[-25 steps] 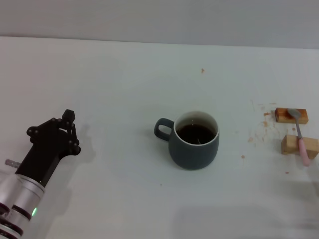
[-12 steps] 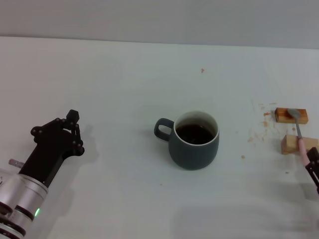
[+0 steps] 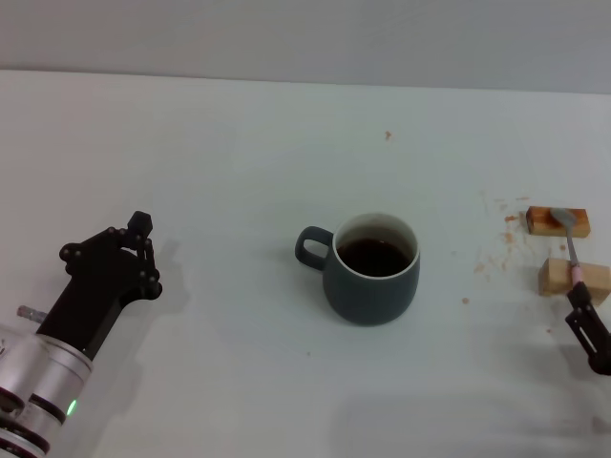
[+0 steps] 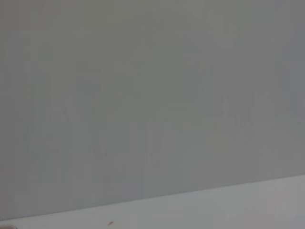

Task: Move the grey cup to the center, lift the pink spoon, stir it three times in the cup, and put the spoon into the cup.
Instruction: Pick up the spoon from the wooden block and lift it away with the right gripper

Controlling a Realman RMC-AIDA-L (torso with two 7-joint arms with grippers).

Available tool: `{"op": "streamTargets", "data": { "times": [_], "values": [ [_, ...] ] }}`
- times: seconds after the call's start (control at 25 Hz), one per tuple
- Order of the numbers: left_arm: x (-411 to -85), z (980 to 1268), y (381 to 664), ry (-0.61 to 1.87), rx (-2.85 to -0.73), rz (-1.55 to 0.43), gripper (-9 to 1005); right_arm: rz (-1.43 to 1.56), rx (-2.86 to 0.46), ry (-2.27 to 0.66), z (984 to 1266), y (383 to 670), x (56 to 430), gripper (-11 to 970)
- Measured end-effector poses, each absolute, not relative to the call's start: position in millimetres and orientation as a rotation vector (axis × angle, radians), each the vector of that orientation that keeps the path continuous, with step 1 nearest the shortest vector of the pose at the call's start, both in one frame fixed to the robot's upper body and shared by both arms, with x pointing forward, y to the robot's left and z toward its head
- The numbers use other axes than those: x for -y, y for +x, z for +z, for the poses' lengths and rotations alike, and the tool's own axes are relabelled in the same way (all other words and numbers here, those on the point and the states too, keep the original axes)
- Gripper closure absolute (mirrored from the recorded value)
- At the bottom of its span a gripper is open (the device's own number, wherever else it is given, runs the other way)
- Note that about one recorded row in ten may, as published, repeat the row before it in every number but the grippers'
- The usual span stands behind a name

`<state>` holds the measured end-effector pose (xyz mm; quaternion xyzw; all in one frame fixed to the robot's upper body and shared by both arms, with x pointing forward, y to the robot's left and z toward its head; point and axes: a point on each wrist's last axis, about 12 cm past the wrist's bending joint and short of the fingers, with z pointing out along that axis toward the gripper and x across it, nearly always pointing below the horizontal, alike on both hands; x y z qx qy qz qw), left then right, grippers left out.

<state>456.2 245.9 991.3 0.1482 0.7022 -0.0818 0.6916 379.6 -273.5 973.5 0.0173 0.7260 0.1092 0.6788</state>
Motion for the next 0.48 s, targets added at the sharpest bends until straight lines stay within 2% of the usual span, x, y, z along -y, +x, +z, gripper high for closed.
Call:
{"op": "streamTargets", "data": {
  "times": [0.48],
  "values": [
    [-245.9,991.2,456.1,0.33,-1.57,-0.183,998,0.269,-1.679,0.01,969.1,390.3,267.1,207]
  ]
}}
